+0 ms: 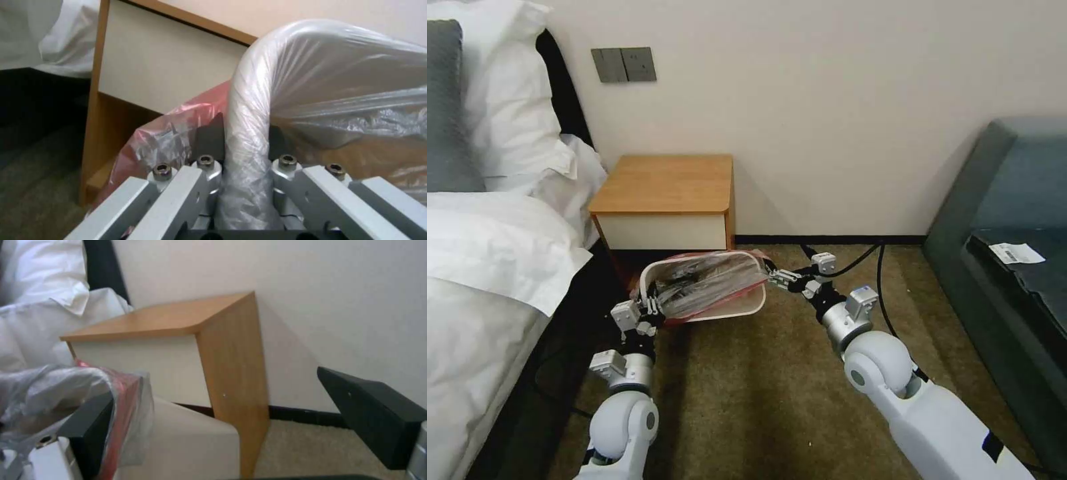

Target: Pick up the garbage bag from the table and place it over the trash can.

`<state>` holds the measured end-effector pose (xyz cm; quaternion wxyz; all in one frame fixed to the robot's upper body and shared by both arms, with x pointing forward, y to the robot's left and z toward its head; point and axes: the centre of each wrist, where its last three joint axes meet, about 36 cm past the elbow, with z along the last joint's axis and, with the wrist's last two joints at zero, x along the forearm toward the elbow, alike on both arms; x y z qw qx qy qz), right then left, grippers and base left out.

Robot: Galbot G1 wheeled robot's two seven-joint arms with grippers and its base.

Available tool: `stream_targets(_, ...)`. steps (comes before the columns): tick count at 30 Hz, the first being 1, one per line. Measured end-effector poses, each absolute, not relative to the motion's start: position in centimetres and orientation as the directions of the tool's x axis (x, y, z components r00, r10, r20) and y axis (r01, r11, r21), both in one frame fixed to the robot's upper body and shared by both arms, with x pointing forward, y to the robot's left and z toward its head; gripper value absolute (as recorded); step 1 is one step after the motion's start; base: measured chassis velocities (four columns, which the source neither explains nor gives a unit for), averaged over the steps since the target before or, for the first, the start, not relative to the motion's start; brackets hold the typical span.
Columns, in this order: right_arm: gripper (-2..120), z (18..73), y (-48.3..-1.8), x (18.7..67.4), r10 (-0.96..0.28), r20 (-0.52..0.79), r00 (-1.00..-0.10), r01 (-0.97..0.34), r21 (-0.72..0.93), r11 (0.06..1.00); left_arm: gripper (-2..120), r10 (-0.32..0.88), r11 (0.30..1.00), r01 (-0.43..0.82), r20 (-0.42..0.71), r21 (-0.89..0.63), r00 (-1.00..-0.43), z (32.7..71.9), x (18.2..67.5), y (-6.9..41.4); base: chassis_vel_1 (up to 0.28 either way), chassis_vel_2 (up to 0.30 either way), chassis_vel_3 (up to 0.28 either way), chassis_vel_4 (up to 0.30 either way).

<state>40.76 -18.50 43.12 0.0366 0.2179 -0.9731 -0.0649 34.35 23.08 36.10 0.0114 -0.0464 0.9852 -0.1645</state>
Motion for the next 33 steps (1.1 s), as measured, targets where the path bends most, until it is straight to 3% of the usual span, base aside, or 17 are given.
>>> stream_targets(5,100,43.0,-18.8,40.7,-0.429,0.062,-0.901,-0.416,0.154,0.896,9,-0.1,0.933,-0.086,-0.023,-0.348,-0.995,36.8,34.4,23.2,0.0,0.0,0.0,0.0)
stream_targets(16,100,44.1,-18.6,38.9,-0.472,0.175,-0.864,-0.374,0.405,0.834,9,-0.14,0.909,-0.114,-0.036,-0.4,-0.99,37.8,35.0,23.4,0.0,0.0,0.0,0.0)
stream_targets(25,100,44.3,-18.2,38.3,-0.473,0.151,-0.868,-0.381,0.408,0.829,9,-0.135,0.908,-0.112,-0.029,-0.403,-0.99,37.7,34.8,23.2,0.0,0.0,0.0,0.0)
stream_targets(33,100,46.6,-16.8,35.6,-0.482,0.107,-0.87,-0.366,0.517,0.774,9,-0.118,0.917,-0.102,-0.017,-0.385,-0.993,37.1,34.1,22.8,0.0,0.0,0.0,0.0)
